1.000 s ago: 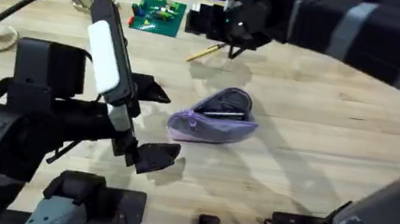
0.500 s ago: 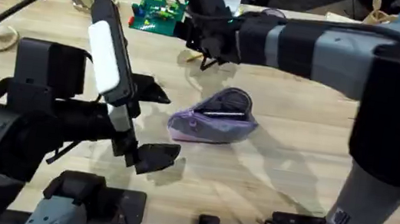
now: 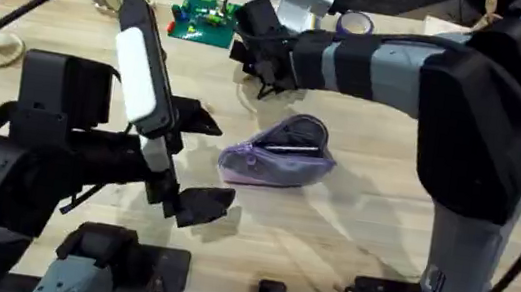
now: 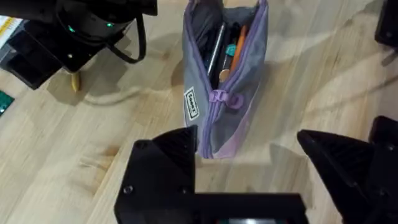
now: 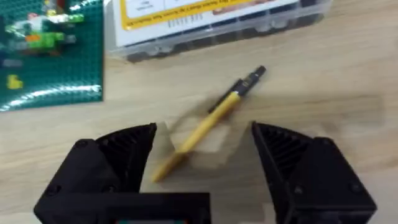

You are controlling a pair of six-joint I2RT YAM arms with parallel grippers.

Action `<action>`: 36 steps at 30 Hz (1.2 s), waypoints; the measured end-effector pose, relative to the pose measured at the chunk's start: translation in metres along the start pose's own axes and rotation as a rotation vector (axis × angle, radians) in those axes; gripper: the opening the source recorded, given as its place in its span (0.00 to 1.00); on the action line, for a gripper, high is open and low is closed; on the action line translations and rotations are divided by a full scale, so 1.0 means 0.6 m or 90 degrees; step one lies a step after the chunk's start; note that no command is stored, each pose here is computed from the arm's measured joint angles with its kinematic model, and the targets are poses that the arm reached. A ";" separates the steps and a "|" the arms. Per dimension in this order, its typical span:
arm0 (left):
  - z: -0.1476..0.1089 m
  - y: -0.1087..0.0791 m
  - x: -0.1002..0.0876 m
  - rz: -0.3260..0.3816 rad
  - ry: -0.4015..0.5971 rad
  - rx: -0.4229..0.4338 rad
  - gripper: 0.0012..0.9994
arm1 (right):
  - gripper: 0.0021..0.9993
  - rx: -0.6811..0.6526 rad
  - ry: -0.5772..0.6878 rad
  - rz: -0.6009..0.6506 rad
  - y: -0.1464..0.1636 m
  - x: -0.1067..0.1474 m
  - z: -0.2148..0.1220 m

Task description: Unzip the bag, pick up the pens from the table one at a time and place them inside, then zip the bag closed.

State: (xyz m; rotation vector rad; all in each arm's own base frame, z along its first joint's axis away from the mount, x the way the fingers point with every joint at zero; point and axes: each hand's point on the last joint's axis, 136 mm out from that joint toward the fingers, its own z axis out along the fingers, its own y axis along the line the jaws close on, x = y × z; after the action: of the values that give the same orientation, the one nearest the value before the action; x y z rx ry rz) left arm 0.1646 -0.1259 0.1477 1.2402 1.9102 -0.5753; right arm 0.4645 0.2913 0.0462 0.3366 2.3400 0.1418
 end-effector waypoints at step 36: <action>0.000 -0.007 0.005 -0.012 0.008 0.009 0.99 | 0.03 0.066 0.027 -0.159 -0.041 0.000 -0.029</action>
State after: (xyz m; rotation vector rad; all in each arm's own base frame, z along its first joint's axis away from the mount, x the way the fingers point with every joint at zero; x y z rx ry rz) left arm 0.1602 -0.1258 0.1450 1.2385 1.9328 -0.5935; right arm 0.4472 0.2677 0.0534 0.0889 2.4136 -0.0938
